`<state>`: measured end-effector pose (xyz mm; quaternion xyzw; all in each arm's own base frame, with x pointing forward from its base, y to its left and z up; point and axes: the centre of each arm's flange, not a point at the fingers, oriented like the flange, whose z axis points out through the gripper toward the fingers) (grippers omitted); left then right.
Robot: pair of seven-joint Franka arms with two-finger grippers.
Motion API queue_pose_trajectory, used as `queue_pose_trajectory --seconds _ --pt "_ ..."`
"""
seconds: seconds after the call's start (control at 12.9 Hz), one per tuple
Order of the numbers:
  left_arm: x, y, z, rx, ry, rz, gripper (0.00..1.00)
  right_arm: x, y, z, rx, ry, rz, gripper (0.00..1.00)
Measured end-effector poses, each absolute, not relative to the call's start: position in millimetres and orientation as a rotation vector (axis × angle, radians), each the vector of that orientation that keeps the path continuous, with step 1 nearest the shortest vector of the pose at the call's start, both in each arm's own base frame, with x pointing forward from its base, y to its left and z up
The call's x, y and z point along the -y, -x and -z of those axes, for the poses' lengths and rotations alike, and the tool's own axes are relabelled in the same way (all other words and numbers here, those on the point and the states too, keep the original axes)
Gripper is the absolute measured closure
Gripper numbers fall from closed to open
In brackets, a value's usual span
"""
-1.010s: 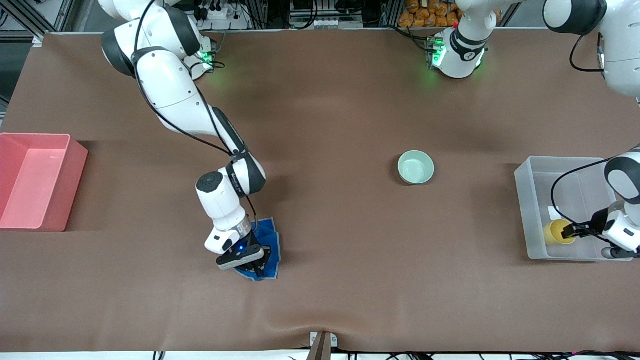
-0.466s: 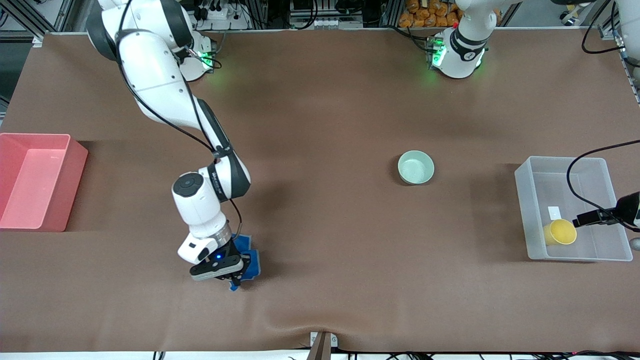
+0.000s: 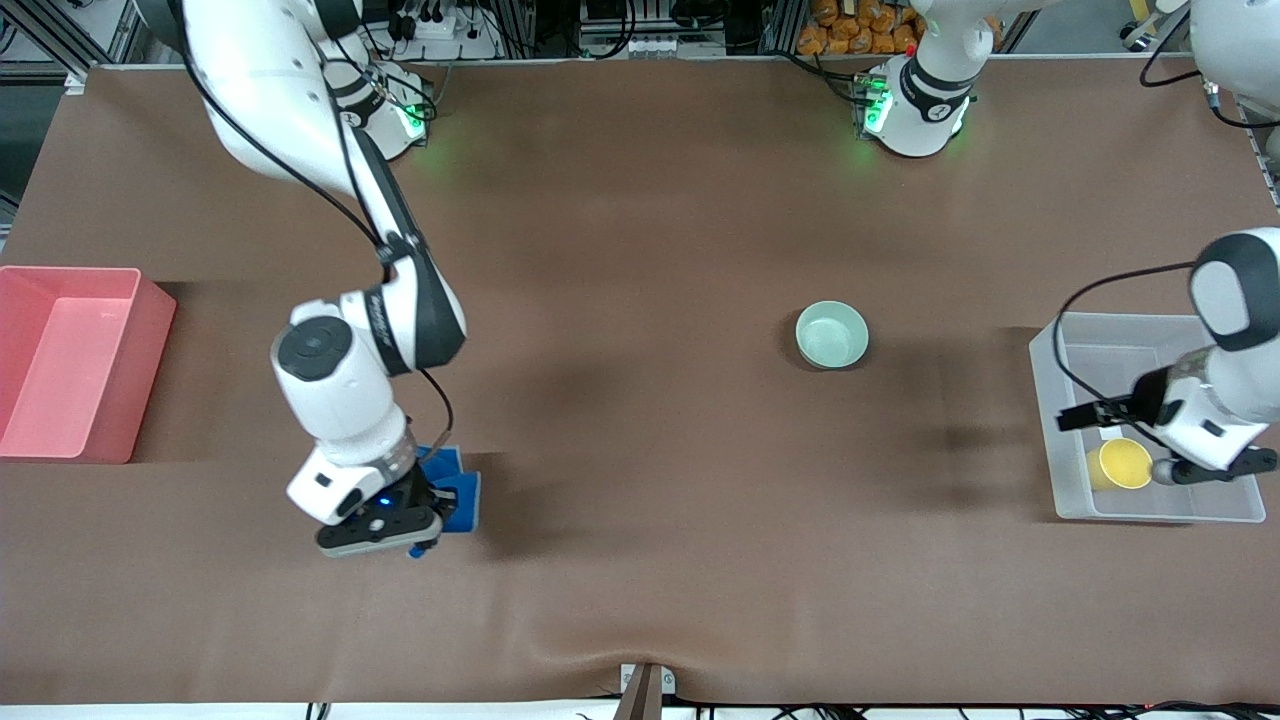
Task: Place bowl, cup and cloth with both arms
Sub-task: 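Carry the cloth toward the pink tray while the left gripper reaches the bowl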
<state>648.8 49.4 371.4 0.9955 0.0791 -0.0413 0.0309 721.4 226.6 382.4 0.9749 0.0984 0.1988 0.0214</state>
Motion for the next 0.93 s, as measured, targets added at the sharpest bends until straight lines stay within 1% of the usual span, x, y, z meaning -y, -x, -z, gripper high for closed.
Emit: queue_pose_trajectory --seconds 0.16,0.39,0.54,0.93 --pt "-18.9 -630.9 -360.3 -0.247 -3.054 0.192 0.00 -214.5 -707.4 -430.7 -0.272 -3.042 -0.519 0.97" --pt "14.7 -607.8 -324.8 -0.299 -3.043 0.261 0.00 -195.7 -683.9 -481.8 -0.231 -3.066 -0.374 0.97" --pt "40.0 -591.6 -303.8 -0.329 -3.038 0.289 0.00 -188.9 -667.4 -503.3 -0.221 -3.076 -0.270 0.97" --pt "119.3 -541.9 -292.4 -0.325 -3.046 0.278 0.00 -162.5 -625.5 -552.1 -0.182 -3.089 -0.034 0.97"
